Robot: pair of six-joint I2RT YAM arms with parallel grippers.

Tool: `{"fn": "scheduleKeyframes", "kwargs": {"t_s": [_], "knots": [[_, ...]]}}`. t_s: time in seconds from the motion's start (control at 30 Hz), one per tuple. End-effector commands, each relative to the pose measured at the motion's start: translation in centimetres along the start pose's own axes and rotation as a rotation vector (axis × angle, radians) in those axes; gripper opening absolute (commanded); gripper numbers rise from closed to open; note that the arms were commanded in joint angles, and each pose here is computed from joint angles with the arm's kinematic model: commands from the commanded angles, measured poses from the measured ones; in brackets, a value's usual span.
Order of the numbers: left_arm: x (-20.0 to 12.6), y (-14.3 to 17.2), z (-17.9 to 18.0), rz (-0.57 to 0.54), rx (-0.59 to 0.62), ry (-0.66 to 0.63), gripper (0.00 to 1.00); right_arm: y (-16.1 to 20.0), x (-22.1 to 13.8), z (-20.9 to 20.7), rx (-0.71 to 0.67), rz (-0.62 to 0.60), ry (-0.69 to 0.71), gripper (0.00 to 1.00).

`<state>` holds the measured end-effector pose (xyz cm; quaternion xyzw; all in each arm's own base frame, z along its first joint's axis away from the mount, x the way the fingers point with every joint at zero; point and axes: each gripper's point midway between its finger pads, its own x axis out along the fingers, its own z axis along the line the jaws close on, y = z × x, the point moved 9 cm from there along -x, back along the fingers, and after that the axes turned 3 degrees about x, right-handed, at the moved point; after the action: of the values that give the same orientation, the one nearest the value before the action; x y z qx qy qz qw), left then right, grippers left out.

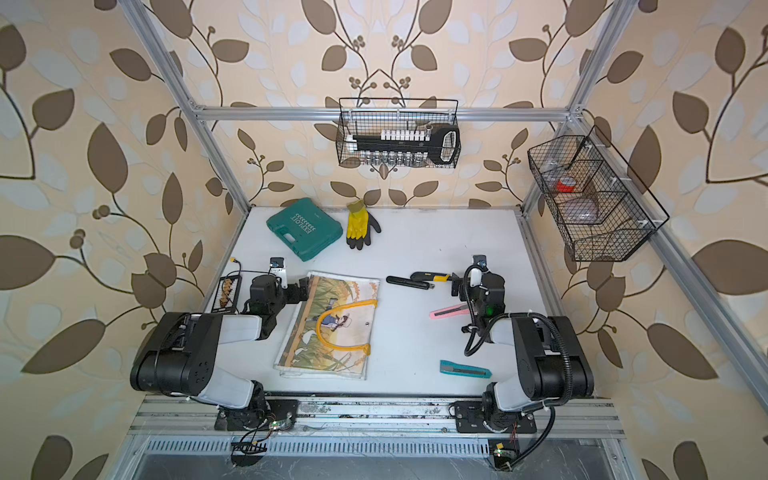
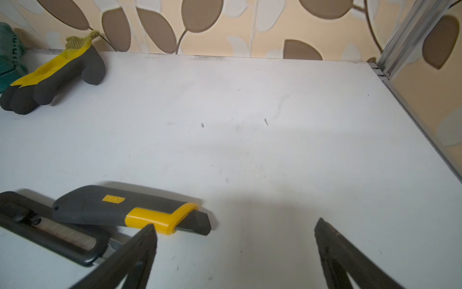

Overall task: Place the art knife into the pouch
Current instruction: Pick up the pouch from the center of the board.

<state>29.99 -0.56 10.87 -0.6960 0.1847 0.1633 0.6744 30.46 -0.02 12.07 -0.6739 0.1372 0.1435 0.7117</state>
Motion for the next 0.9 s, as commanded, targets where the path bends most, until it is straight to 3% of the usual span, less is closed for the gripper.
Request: {"fn": "scheduleKeyframes", "kwargs": {"t_s": [0.0,0.73,0.8,0.87], "knots": [[0.1,-0.9,0.2,-0.027,0.005,0.002,0.99,-0.4,0.2,0.1,-0.002,-0.010,0.001,1.00],[0.0,-0.9,0.3,-0.030,0.006,-0.002,0.99,-0.4,0.2,0.0,-0.003,-0.013,0.004,1.00],[-0.4,-2.4,1.2,-0.051,-0.035,-0.195,0.99,-1.5,0.2,-0.2,0.009,-0.020,0.117,1.00],[-1.6,-5.9,1.1,-0.006,-0.045,-0.239,0.99,-3.8,0.2,-0.1,-0.013,0.093,0.228,1.00]]}}
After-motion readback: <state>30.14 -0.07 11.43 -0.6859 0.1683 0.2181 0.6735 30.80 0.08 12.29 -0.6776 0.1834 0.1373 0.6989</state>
